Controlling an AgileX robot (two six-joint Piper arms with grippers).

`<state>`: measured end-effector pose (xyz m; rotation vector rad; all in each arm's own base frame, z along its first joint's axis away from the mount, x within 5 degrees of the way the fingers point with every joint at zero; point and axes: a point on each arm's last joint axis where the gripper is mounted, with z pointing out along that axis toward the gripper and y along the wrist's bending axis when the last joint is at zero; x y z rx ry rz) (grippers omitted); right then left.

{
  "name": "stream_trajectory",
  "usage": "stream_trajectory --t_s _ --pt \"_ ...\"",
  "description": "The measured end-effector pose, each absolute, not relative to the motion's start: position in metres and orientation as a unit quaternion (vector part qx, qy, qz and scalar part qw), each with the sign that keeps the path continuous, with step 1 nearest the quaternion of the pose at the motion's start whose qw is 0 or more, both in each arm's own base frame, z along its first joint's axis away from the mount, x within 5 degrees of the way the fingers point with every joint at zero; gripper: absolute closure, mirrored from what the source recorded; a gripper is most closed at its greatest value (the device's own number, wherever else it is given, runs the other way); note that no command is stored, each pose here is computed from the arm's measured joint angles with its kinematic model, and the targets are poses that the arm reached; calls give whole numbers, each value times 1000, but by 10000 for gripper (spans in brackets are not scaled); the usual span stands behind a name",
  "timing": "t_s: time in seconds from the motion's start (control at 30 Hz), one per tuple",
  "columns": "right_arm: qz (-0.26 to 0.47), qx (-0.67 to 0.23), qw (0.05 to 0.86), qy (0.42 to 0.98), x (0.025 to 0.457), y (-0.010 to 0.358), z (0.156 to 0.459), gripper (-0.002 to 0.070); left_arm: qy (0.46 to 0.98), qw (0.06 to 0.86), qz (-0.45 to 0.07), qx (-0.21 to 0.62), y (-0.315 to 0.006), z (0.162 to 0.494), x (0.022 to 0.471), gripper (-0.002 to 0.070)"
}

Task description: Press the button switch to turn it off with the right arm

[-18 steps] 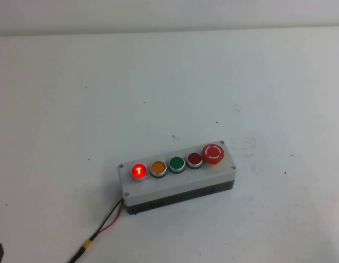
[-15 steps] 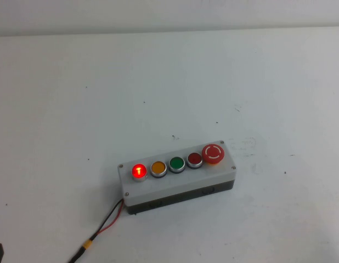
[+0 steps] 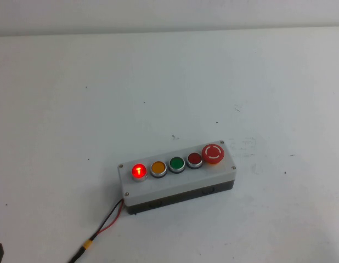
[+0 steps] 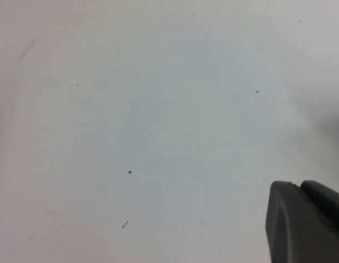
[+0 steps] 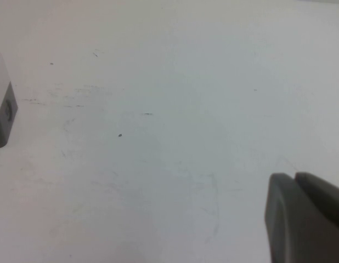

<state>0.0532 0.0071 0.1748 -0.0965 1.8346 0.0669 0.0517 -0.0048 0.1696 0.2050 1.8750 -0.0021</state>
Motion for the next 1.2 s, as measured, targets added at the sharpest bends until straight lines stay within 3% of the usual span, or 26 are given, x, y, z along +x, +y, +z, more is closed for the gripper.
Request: stream_trajectory --t_s 0.6,0.8,0.97,1.2 --pt "47 -30 607 792 53 8 175 692 805 587 -1 88 -5 170 52 677" --pt "141 44 626 766 54 13 183 692 805 587 -1 88 -5 170 52 677" --pt "258 159 641 705 56 13 195 692 805 587 -1 88 -5 170 52 677" --pt "328 224 622 674 56 13 198 692 805 587 -1 88 -5 170 52 677"
